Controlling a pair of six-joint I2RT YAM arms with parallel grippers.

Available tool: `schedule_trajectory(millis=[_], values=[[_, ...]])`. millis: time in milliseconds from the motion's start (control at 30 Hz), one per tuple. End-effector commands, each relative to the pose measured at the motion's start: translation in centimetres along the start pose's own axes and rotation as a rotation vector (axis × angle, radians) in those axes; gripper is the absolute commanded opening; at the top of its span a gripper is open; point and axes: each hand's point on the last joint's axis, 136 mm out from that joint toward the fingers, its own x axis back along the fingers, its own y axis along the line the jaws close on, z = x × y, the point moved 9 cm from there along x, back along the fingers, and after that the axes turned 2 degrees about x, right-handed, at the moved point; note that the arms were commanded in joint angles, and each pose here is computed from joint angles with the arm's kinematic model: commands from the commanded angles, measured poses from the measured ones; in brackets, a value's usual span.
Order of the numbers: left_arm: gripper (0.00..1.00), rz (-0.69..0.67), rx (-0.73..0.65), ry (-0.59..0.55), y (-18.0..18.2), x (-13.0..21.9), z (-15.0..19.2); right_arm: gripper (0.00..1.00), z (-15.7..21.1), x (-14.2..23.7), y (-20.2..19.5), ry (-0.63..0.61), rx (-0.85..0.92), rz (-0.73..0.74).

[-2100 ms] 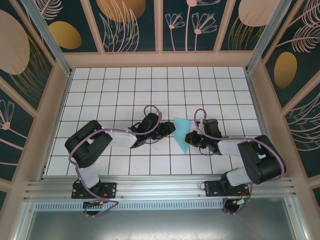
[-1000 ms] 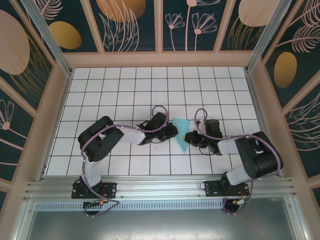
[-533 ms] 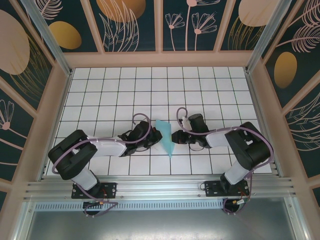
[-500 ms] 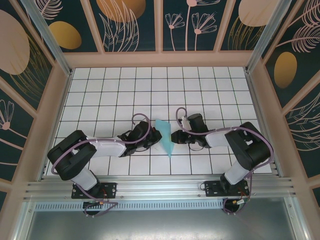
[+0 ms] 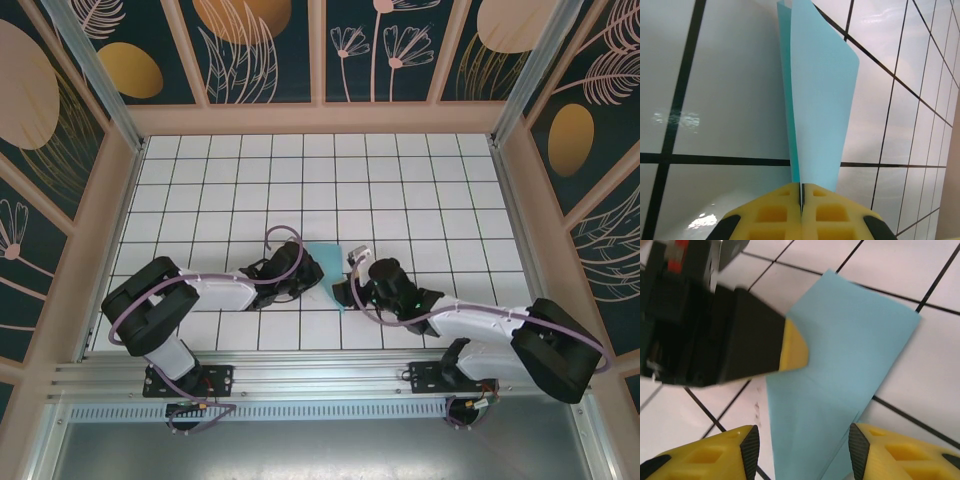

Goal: Fold a paper plane with a square sheet of paper (pick it up from the middle)
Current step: Fold the wing for the fifth time at the center of the table.

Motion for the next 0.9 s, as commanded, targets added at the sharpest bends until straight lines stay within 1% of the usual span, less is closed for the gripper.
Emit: schedule_trajectory(millis=[0, 200, 300, 433, 567, 633, 733, 800, 867], values=[[0.01, -0.012, 0.015, 0.001, -0.4, -0.1, 0.1, 0.53, 0.0, -0.3, 0.4, -0.063, 0.161, 0.135], [0.01, -0.012, 0.026, 0.001, -0.6, 0.0, 0.0, 0.54, 0.9, -2.0, 3.0, -0.04, 0.407, 0.213], [0.01, -0.011, 0.026, 0.003, -0.7, -0.1, 0.1, 0.54, 1.2, -3.2, 3.6, -0.021, 0.462, 0.271], [0.02, -0.011, 0.031, 0.008, -0.6, -0.2, 0.1, 0.51, 1.5, -4.1, 4.0, -0.027, 0.486, 0.297], [0.02, -0.014, 0.033, 0.008, -0.6, -0.1, 0.2, 0.44, 1.9, -4.6, 3.9, -0.026, 0.496, 0.345], [0.02, -0.013, 0.036, 0.006, -0.6, -0.2, 0.2, 0.41, 2.0, -4.8, 4.0, -0.027, 0.498, 0.343], [0.03, -0.011, 0.041, 0.01, -0.6, -0.2, 0.2, 0.38, 2.3, -5.1, 4.0, -0.015, 0.506, 0.336], [0.03, -0.008, 0.043, 0.01, -0.7, -0.2, 0.2, 0.31, 2.6, -5.3, 4.0, -0.011, 0.509, 0.346], [0.03, -0.007, 0.044, 0.009, -0.7, -0.1, 0.2, 0.29, 3.0, -5.4, 3.8, -0.002, 0.514, 0.352]])
